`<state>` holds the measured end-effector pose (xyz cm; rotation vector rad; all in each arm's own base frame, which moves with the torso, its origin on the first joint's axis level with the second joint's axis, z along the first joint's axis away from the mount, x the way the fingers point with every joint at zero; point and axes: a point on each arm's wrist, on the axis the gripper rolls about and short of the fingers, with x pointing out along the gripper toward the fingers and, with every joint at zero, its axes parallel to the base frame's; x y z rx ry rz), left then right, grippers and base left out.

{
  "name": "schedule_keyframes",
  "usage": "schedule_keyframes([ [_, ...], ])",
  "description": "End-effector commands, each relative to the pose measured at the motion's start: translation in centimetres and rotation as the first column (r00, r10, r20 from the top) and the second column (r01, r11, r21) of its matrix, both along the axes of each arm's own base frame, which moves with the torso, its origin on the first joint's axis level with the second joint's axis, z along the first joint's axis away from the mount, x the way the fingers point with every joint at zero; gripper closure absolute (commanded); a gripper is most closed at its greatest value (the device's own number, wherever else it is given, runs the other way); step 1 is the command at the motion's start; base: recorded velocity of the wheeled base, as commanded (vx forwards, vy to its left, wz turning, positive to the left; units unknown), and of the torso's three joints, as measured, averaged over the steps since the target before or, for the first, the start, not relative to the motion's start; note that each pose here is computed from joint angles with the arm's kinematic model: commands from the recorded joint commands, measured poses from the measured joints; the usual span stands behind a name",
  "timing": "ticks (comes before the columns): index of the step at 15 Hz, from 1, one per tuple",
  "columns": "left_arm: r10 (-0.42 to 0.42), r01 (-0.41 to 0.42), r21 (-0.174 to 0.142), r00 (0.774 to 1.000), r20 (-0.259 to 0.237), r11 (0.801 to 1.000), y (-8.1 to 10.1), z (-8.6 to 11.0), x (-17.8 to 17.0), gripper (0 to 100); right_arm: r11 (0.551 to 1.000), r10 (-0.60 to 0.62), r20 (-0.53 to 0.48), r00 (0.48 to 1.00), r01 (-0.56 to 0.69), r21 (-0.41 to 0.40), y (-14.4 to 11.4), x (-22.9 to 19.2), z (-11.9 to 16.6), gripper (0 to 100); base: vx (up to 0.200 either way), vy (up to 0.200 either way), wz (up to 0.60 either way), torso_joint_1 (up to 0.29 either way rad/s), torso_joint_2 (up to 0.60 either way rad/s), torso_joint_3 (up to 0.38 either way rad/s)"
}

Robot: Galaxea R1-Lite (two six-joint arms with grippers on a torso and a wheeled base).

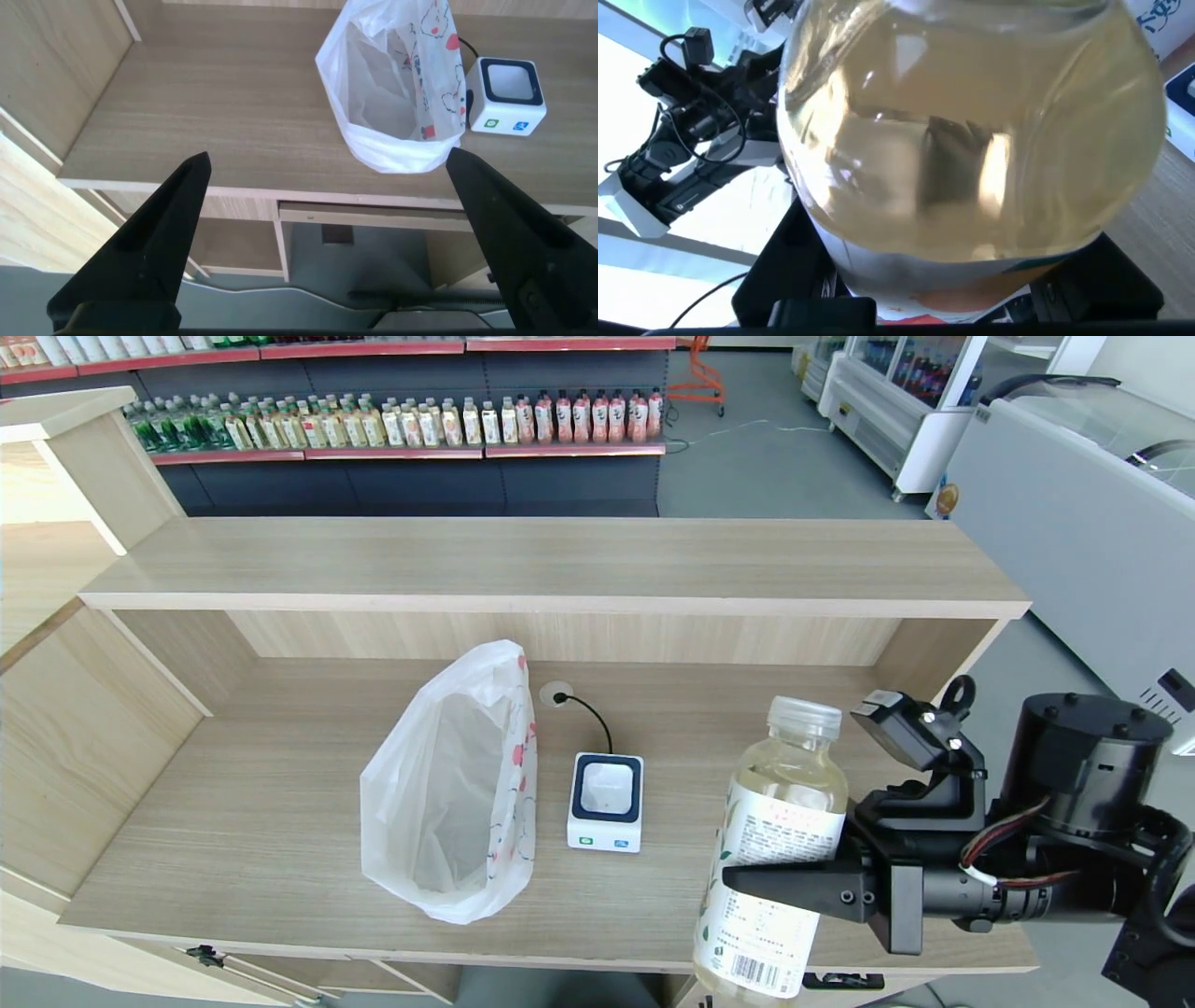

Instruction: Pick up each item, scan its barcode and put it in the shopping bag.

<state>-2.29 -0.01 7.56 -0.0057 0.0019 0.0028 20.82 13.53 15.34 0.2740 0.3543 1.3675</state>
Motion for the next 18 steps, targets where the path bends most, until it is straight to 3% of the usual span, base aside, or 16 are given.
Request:
schedule_keyframes([
  [1,0.000,0.000,0.000,1.000,0.000,1.000,0.0,0.0,0.0,0,1.000,-0.020,0.046,0.999,0.020,0.013,-0.4,-0.2,0.8,100,0.000,0.000,0.00,0.000,0.00,0.000],
  [3,0.000,0.000,0.000,1.000,0.000,1.000,0.0,0.0,0.0,0,0.991,-0.127,0.265,0.956,0.133,-0.004,-2.6,0.7,1.9,100,0.000,0.000,0.00,0.000,0.00,0.000],
  [4,0.002,-0.002,0.000,1.000,0.000,1.000,0.0,0.0,0.0,0,0.976,-0.179,0.402,0.898,0.213,-0.042,-4.4,1.2,2.0,100,0.000,0.000,0.00,0.000,0.00,0.000],
  [6,0.000,0.000,0.000,1.000,0.000,1.000,0.0,0.0,0.0,0,0.898,-0.258,0.622,0.739,0.420,-0.127,-6.3,1.9,1.8,100,0.000,0.000,0.00,0.000,0.00,0.000],
  [8,0.000,0.000,0.000,1.000,0.000,1.000,0.0,0.0,0.0,0,0.844,-0.295,0.720,0.629,0.524,-0.113,-6.7,2.4,2.4,100,0.000,0.000,0.00,0.000,0.00,0.000],
  [10,0.000,0.000,0.000,1.000,0.000,1.000,0.0,0.0,0.0,0,0.818,-0.306,0.791,0.529,0.572,-0.066,-6.7,2.6,3.0,100,0.000,0.000,0.00,0.000,0.00,0.000],
  [12,0.000,0.000,0.000,1.000,0.000,1.000,0.0,0.0,0.0,0,0.778,-0.258,0.872,0.417,0.625,-0.069,-6.8,2.8,3.2,100,0.000,0.000,0.00,0.000,0.00,0.000],
  [15,0.000,0.000,0.000,1.000,0.000,1.000,0.0,0.0,0.0,0,0.762,-0.160,0.936,0.312,0.642,-0.084,-6.8,2.7,3.4,100,0.000,0.000,0.00,0.000,0.00,0.000],
  [18,0.000,0.000,0.000,1.000,0.000,1.000,0.0,0.0,0.0,0,0.756,-0.112,0.959,0.262,0.648,-0.088,-6.8,2.6,3.5,100,0.000,0.000,0.00,0.000,0.00,0.000],
])
